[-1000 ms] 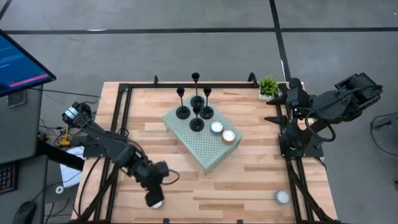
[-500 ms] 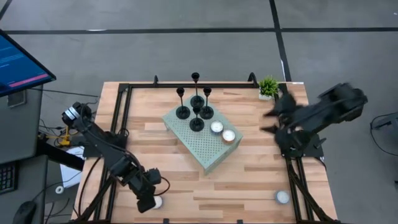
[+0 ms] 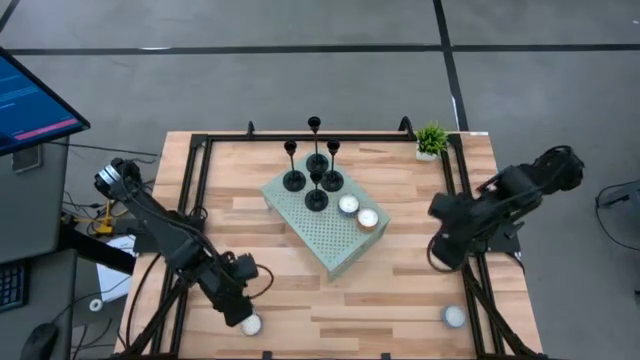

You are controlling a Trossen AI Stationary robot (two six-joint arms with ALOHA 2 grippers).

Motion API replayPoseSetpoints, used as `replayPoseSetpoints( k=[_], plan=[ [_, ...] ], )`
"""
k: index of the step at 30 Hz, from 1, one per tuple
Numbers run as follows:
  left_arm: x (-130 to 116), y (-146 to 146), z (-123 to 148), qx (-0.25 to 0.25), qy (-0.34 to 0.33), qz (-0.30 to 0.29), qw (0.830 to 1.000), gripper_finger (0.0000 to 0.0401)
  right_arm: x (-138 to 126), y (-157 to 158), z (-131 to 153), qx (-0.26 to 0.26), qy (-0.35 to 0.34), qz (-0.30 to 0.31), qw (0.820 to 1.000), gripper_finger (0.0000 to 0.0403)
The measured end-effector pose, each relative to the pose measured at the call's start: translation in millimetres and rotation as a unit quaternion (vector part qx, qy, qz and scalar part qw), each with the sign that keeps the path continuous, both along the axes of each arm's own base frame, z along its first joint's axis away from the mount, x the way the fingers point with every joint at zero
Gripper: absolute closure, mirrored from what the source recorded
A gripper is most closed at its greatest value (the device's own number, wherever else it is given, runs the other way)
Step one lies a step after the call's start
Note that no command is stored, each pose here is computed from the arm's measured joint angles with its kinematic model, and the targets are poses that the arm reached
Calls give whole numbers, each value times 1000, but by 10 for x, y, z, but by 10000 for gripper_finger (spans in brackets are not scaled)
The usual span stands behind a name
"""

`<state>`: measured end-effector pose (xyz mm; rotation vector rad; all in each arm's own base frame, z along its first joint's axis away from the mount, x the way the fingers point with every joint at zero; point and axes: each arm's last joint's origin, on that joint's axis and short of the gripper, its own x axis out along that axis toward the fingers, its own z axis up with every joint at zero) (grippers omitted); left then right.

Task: Pick & Place candle stick holders
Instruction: Put the blue scented candle on the shelf

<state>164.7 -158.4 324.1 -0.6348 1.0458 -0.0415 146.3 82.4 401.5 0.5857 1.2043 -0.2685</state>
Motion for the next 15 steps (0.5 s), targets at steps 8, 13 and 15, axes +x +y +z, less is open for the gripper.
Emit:
replayPoseSetpoints(
  k=[8,13,15],
  plan=[
    [-225,326,304,33,-126,70,989,101,82,325,-665,11,182,46,982,154],
    [-375,505,449,39,-180,83,979,101,136,626,-985,68,247,85,963,148],
    [-422,559,488,42,-196,87,976,101,153,762,-1042,91,240,104,961,137]
  ],
)
